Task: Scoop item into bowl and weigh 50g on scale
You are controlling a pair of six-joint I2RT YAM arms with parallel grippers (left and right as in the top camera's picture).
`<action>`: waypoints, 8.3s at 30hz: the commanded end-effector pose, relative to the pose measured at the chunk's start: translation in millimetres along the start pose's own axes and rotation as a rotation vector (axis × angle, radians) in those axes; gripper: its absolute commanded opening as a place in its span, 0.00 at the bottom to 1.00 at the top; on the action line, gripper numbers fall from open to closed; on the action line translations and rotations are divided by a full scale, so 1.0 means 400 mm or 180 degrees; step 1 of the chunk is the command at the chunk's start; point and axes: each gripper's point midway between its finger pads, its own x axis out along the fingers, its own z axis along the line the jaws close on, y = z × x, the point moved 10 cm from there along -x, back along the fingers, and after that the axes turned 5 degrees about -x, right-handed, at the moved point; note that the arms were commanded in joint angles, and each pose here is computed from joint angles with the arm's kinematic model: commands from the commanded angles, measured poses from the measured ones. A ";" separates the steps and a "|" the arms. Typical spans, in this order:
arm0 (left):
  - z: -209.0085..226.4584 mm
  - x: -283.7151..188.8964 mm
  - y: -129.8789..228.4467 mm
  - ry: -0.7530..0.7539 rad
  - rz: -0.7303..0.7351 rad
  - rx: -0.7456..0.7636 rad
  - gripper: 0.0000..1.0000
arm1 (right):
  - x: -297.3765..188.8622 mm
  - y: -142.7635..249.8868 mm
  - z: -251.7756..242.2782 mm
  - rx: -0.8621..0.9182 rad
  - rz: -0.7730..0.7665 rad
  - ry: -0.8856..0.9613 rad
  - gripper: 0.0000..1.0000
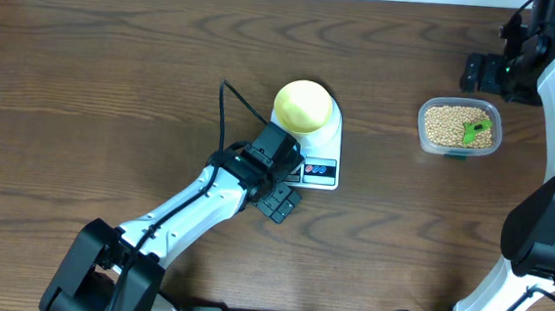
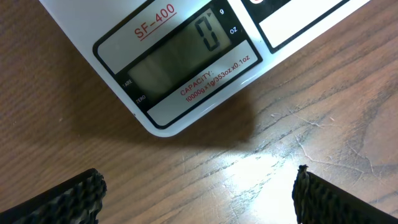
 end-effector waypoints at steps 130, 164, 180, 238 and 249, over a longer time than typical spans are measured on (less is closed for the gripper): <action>-0.002 0.006 0.004 0.0039 0.0034 0.0027 0.98 | 0.092 0.110 -0.042 0.0364 -0.0086 -0.0693 0.01; -0.002 0.006 0.004 0.0039 0.0034 0.0028 0.98 | 0.111 0.162 -0.153 0.0832 -0.0551 -0.1961 0.01; -0.002 0.006 0.004 0.0039 0.0034 0.0028 0.98 | 0.076 0.183 -0.250 0.1226 -0.0794 -0.2286 0.01; -0.002 0.006 0.004 0.0039 0.0034 0.0028 0.98 | 0.060 0.026 0.178 0.0453 -0.0689 -0.3471 0.01; -0.002 0.006 0.004 0.0039 0.0034 0.0028 0.98 | 0.062 0.050 0.379 0.0054 -0.0468 -0.3522 0.01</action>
